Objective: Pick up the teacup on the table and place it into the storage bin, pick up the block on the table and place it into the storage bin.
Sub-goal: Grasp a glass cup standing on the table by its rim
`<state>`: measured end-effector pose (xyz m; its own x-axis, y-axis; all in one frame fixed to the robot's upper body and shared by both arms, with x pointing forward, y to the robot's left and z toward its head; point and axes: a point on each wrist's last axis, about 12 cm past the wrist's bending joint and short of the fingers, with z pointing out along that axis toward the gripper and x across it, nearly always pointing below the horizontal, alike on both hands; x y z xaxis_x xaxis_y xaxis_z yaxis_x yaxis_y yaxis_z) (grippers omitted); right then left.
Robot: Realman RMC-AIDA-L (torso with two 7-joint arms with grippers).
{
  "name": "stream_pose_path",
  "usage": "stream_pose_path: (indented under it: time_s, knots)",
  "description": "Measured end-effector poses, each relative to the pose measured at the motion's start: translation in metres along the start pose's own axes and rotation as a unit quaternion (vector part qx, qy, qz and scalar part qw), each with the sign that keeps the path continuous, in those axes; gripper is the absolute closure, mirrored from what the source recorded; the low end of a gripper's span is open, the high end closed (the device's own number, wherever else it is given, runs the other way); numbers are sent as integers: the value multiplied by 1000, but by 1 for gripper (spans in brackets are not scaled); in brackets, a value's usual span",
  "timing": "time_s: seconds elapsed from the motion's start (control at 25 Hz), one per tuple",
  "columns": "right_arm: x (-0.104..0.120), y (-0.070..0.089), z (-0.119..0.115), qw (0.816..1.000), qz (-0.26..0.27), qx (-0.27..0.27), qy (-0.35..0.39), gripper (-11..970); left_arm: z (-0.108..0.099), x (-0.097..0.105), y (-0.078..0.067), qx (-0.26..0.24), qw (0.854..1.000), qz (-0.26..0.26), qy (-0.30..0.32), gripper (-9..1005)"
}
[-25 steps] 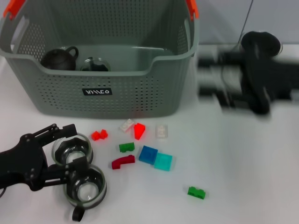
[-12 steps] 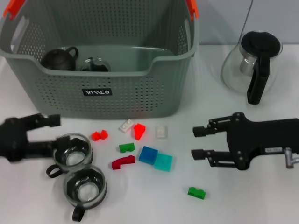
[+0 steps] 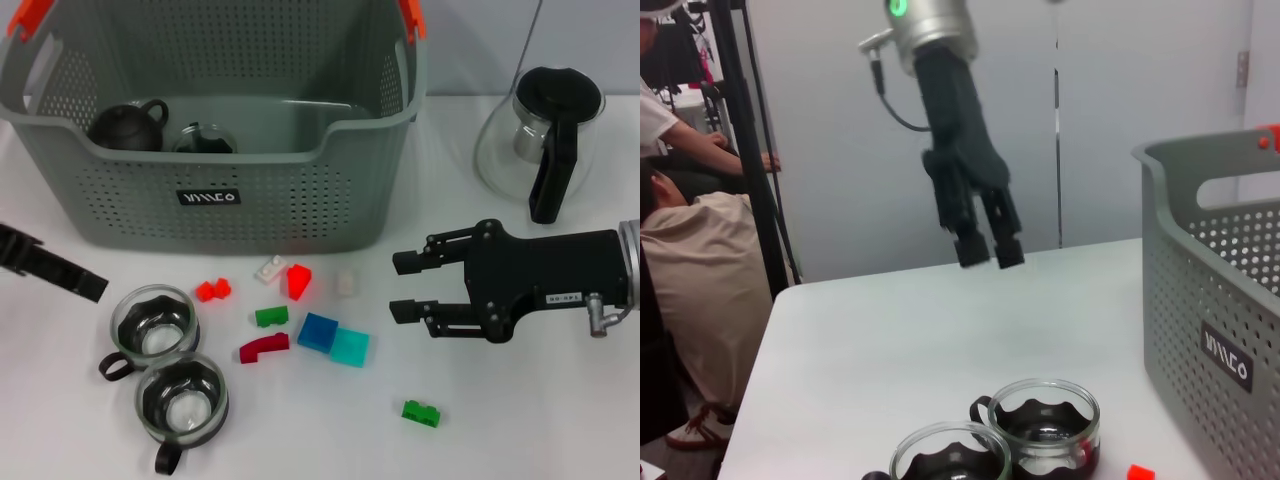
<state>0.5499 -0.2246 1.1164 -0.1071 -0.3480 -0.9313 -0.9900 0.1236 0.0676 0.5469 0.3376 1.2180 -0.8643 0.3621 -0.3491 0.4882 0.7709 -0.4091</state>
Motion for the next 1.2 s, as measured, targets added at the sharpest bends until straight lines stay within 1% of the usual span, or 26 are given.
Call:
stream_pose_path:
  time_s: [0.08, 0.16, 0.2, 0.28, 0.32, 0.4, 0.48, 0.6, 0.76, 0.96, 1.2]
  knots:
    - [-1, 0, 0, 1000, 2, -1, -1, 425, 11, -16, -11, -37, 999, 23, 27, 144]
    - [-1, 0, 0, 1000, 2, -1, -2, 425, 24, -24, -23, -65, 996, 62, 22, 175]
    - [-1, 0, 1, 1000, 2, 0, -2, 425, 31, -25, -29, -80, 993, 83, 15, 190]
    - [-1, -1, 1, 1000, 2, 1, -2, 425, 44, -22, -37, -113, 987, 114, -5, 190]
    - [-1, -1, 1, 1000, 2, 0, -2, 425, 51, -19, -39, -129, 984, 123, -7, 191]
    - [-1, 0, 2, 1000, 4, -1, -4, 425, 63, -16, -37, -148, 981, 124, 3, 191]
    - [-1, 0, 2, 1000, 5, -2, -7, 425, 77, -14, -35, -150, 982, 115, 23, 191]
    - [-1, 1, 3, 1000, 5, -6, -6, 425, 85, -13, -32, -149, 982, 109, 49, 190]
    - [-1, 1, 4, 1000, 4, -8, -5, 424, 88, -14, -31, -157, 979, 107, 71, 211]
    - [-2, 1, 4, 1000, 4, -8, -6, 424, 93, -15, -30, -153, 981, 95, 76, 246]
    - [0, 1, 3, 1000, 6, -6, -7, 424, 99, -18, -27, -154, 982, 86, 70, 257]
